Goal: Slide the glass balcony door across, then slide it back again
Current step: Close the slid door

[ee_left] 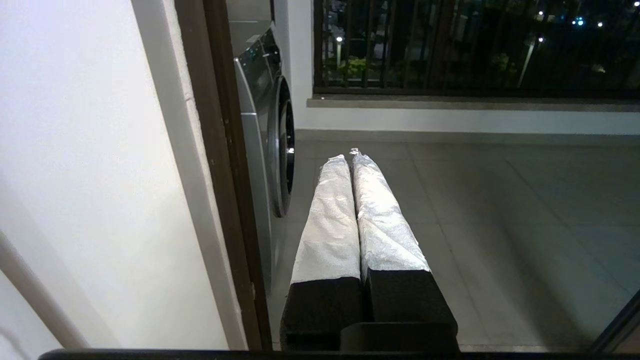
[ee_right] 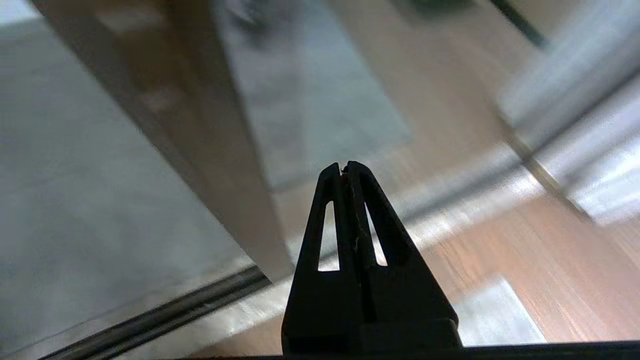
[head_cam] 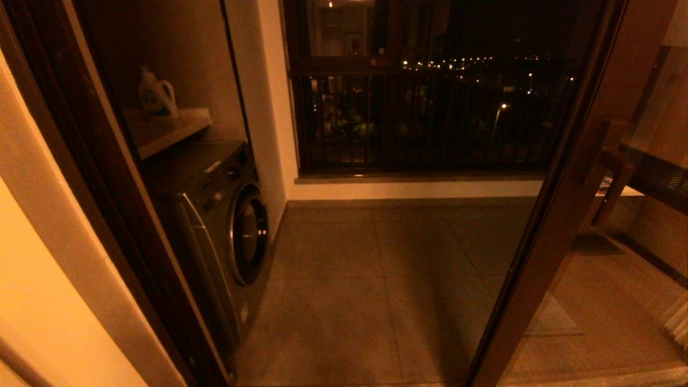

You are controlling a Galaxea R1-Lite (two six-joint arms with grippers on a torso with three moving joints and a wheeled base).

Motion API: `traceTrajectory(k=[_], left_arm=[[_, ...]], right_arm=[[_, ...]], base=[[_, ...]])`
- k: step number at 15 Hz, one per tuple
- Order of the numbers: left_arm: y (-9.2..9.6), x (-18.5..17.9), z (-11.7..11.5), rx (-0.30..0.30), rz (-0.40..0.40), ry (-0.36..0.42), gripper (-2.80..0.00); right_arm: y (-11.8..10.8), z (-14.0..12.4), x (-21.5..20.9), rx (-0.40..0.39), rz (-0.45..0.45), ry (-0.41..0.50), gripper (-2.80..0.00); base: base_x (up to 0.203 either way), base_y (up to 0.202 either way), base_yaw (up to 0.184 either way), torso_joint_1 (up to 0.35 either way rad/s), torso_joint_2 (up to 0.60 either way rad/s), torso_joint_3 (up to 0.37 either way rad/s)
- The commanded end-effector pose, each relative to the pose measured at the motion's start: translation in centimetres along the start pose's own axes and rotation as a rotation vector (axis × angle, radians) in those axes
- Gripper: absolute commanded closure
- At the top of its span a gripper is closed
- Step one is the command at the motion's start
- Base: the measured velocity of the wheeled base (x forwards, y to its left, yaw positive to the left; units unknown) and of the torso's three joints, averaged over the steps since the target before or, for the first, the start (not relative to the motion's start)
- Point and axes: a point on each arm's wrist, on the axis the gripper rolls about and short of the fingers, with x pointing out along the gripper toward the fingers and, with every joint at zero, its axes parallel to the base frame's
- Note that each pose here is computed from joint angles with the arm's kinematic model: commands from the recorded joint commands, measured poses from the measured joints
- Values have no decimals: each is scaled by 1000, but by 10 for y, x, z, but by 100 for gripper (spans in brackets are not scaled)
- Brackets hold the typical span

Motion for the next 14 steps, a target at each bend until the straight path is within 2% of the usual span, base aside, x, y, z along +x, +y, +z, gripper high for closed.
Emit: traceTrajectory(k=[1,4,8,11,14], left_arm=[[0,2,-11,-1,1,40,0],[0,2,-11,-1,1,40,0],[0,2,-11,-1,1,40,0],[0,2,-11,-1,1,40,0],[0,2,-11,-1,1,40,0]], right_arm=[[-2,0,20,-7,42,33,0],[1,-1,26,-5,168,35,0],[0,-2,42,-1,178,49,0],[-5,0,52,1,159,12,0],[-5,0,61,1,186,8,0]], base=[[0,0,0,0,0,0],[0,0,0,0,0,0],[0,0,0,0,0,0],[0,0,0,0,0,0],[0,0,0,0,0,0]])
